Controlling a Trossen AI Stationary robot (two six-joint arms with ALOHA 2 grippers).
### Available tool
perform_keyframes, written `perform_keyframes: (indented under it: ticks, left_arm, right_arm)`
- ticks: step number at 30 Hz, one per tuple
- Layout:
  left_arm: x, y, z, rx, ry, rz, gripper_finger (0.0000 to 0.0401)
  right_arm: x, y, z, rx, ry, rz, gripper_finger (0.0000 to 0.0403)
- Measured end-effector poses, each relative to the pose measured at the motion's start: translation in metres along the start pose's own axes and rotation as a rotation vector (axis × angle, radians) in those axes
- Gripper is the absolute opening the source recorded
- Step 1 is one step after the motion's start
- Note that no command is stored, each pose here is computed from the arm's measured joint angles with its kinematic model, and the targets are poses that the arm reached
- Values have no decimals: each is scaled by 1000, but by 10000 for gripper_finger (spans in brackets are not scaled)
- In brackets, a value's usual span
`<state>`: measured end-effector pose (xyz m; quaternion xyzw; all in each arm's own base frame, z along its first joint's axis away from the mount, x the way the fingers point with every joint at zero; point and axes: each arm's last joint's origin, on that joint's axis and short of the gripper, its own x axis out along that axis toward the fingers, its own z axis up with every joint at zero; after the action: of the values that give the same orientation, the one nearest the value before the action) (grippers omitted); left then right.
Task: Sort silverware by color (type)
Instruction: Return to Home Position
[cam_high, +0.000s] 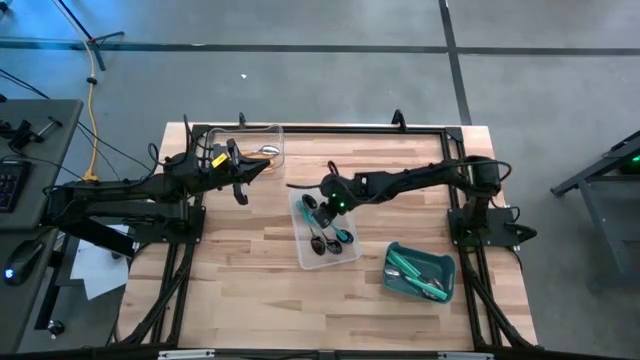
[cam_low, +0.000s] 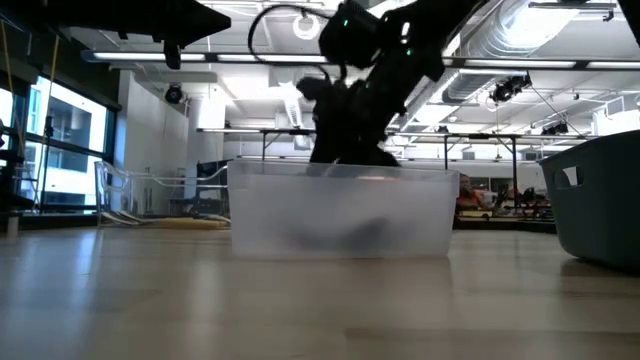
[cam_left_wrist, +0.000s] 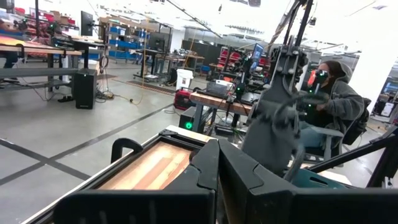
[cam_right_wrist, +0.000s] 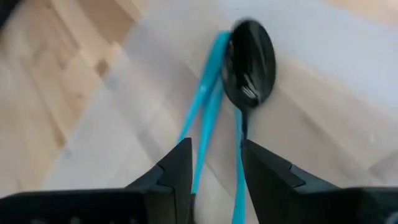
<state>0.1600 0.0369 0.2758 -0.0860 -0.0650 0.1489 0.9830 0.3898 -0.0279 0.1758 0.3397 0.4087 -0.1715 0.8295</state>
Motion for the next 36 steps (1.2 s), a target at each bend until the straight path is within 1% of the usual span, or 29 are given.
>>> perform_keyframes:
  ticks: [3, 8, 12, 17, 21, 26, 36]
  left_arm:
    - [0, 0, 0, 0, 0, 0, 0]
    - [0, 0, 0, -1, 0, 0, 0]
    - [0, 0, 0, -1, 0, 0, 0]
    - [0, 0, 0, -10, 0, 0, 0]
    - [0, 0, 0, -26, 0, 0, 0]
    - [0, 0, 0, -26, -1, 0, 0]
    - [0, 0, 0, -27, 0, 0, 0]
  right_arm:
    - [-20, 7, 6, -65, -41, 35, 122]
    - [-65, 17, 16, -156, -139, 85, 122]
    - [-103, 20, 19, -224, -223, 75, 122]
    - [-145, 22, 21, -285, -318, 90, 122]
    - [-171, 22, 20, -343, -369, 107, 122]
    - [-186, 21, 18, -380, -397, 107, 122]
    - [-187, 25, 23, -412, -459, 133, 122]
